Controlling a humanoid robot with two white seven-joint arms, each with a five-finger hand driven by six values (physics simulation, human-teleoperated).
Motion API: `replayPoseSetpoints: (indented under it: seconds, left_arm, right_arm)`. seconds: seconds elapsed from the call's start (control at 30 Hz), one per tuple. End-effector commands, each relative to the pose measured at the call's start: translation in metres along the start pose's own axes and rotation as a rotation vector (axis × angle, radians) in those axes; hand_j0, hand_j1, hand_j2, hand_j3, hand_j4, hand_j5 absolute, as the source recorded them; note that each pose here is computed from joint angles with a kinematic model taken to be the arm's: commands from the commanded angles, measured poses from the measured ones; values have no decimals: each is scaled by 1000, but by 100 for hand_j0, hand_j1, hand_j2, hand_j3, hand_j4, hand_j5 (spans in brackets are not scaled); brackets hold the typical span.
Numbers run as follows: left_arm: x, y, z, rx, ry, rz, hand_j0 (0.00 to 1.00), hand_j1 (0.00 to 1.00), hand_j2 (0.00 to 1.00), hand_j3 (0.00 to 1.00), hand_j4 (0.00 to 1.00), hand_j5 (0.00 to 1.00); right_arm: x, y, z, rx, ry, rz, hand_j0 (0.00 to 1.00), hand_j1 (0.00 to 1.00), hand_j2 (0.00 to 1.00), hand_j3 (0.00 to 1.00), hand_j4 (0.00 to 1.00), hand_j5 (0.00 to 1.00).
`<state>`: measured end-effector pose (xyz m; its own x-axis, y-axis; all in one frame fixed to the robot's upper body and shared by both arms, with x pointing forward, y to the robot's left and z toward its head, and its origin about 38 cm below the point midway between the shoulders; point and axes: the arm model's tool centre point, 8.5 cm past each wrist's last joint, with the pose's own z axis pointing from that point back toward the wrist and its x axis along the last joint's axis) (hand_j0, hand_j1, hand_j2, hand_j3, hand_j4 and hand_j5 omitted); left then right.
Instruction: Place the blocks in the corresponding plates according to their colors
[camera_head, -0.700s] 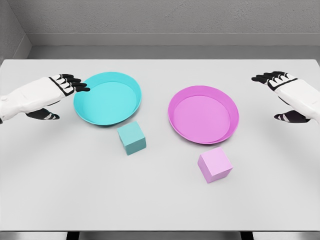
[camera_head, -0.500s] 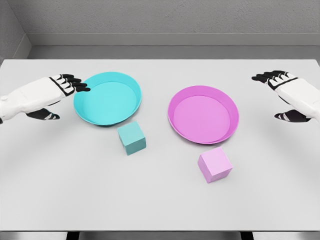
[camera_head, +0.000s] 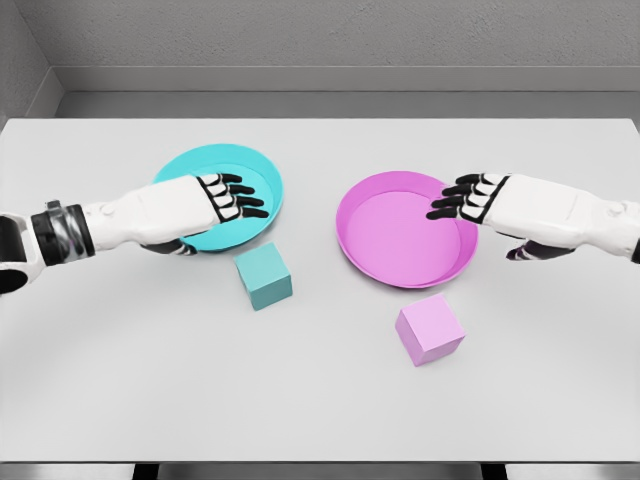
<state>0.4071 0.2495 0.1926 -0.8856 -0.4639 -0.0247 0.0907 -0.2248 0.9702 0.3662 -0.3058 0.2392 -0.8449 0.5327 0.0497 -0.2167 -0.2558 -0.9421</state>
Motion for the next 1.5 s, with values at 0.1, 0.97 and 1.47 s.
replayPoseSetpoints:
  seconds: [0.1,0.97,1.47]
  left_arm:
    - [20,-14,-27,-43,-78,-9,100,100,100,100,100,100]
    - [30,-29,-62,-153,-153,-76,100,100,100,100,100,100]
    - [38,-24,-61,-140,-175,-80,100,100,100,100,100,100]
  right_arm:
    - [13,21,-11,76,-75,-28,100,100,100,100,100,100]
    - [29,25,-44,215,-172,12,100,100,100,100,100,100]
    - [33,25,-51,214,-192,15,100,100,100,100,100,100]
